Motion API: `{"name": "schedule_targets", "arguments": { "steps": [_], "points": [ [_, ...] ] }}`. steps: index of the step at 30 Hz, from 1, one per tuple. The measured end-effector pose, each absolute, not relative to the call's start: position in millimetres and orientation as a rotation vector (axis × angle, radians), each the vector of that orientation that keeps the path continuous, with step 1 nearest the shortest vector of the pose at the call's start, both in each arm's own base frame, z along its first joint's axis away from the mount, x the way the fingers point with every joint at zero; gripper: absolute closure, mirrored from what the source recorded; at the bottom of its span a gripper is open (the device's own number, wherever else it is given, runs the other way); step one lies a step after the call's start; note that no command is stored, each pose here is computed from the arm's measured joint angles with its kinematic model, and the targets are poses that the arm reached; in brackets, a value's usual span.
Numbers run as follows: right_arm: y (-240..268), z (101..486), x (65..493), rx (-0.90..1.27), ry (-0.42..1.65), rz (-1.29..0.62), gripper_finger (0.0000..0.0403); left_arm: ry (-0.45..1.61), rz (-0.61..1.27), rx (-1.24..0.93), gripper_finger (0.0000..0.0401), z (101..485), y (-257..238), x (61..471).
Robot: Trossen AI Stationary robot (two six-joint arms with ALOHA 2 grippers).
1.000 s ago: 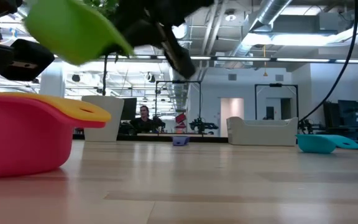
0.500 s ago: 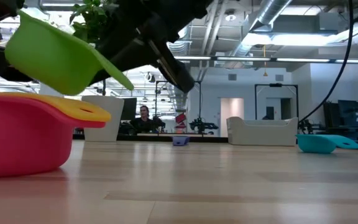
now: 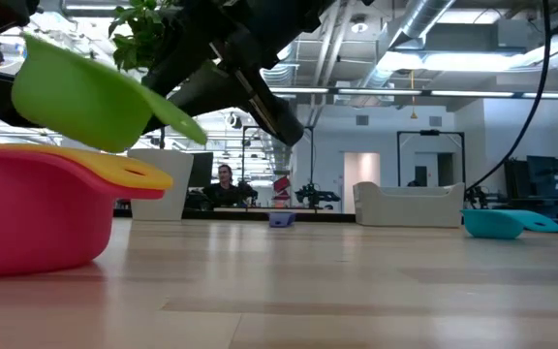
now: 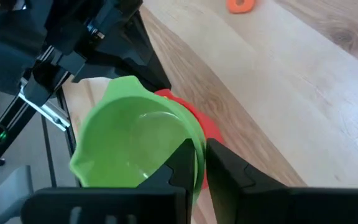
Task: Nest measuring cups in basket
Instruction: Stack the green measuring cup on top of the yellow measuring cup
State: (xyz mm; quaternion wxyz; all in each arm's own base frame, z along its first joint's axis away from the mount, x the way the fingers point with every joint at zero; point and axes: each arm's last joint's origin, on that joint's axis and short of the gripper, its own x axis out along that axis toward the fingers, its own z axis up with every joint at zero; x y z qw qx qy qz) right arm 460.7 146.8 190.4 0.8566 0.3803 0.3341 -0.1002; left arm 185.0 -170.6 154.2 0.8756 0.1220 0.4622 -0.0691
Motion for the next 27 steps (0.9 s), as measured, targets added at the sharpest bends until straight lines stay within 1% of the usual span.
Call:
{"name": "schedule_targets", "arguments": {
  "steps": [5,11,17,22,27],
  "points": [
    [146.1,190.5,461.0,0.786,0.702,-0.206,0.0319,0.965,-0.144,0.255,0.0401,154.2,-170.6,185.1],
    [144.2,190.8,461.5,0.746,0.703,-0.192,0.0281,0.966,-0.135,0.237,0.0401,154.2,-170.6,185.0],
    [143.7,191.1,461.9,0.601,0.719,-0.109,0.0249,0.972,-0.132,0.217,0.0401,154.1,-170.8,184.9],
    [143.5,192.8,463.6,0.496,0.716,-0.014,0.0245,0.976,-0.138,0.213,0.0401,154.0,-170.9,184.7],
    [143.8,194.2,464.5,0.404,0.698,0.031,0.0255,0.979,-0.135,0.210,0.0401,153.8,-170.7,184.6]
  ]
}}
